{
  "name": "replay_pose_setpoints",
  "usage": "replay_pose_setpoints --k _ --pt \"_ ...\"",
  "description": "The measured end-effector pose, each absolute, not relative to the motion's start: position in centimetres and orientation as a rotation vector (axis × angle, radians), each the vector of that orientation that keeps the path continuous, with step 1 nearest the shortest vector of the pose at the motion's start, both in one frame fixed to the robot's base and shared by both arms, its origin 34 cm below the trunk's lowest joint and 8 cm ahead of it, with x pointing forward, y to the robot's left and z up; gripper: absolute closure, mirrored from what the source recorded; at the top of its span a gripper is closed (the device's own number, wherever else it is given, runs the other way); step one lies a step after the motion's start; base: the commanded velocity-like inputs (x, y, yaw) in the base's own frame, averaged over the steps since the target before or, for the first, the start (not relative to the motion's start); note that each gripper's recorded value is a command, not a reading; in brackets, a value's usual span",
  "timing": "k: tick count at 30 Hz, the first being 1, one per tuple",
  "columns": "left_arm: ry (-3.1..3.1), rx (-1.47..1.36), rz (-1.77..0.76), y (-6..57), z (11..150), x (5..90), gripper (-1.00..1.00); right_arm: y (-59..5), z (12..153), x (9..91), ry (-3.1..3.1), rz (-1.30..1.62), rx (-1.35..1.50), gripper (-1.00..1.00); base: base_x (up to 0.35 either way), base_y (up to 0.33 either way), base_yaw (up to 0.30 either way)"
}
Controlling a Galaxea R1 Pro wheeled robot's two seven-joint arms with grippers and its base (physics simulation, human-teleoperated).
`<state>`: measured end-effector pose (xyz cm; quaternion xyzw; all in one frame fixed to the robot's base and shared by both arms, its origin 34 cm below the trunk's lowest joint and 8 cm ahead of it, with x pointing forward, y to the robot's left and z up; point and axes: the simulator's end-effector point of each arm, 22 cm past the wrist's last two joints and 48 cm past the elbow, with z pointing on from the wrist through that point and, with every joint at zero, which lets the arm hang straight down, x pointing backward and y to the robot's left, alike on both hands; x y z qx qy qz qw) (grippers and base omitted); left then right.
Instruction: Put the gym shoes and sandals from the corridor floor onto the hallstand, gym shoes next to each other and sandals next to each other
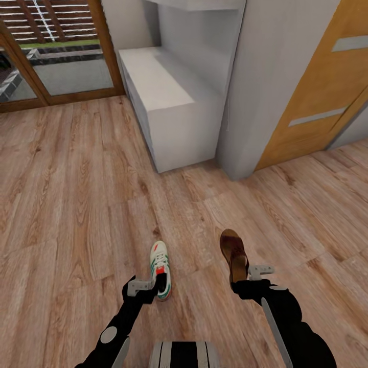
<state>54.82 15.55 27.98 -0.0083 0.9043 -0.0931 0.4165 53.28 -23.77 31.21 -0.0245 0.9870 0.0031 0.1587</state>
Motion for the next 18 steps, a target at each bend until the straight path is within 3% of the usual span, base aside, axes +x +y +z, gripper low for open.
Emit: replay_pose_setpoints --k 13,18 --pt "2.285 -0.02 -0.237 15.4 26.8 54.3 -1.0 -23.9 30.0 52.7 2.838 0.009 -0.065 1.0 0.0 0.0 -0.189" --pt "2.288 -0.025 -0.235 15.6 26.7 54.2 -1.0 -23.8 29.9 52.7 2.841 0.01 -0.067 1.0 0.0 0.0 -0.063"
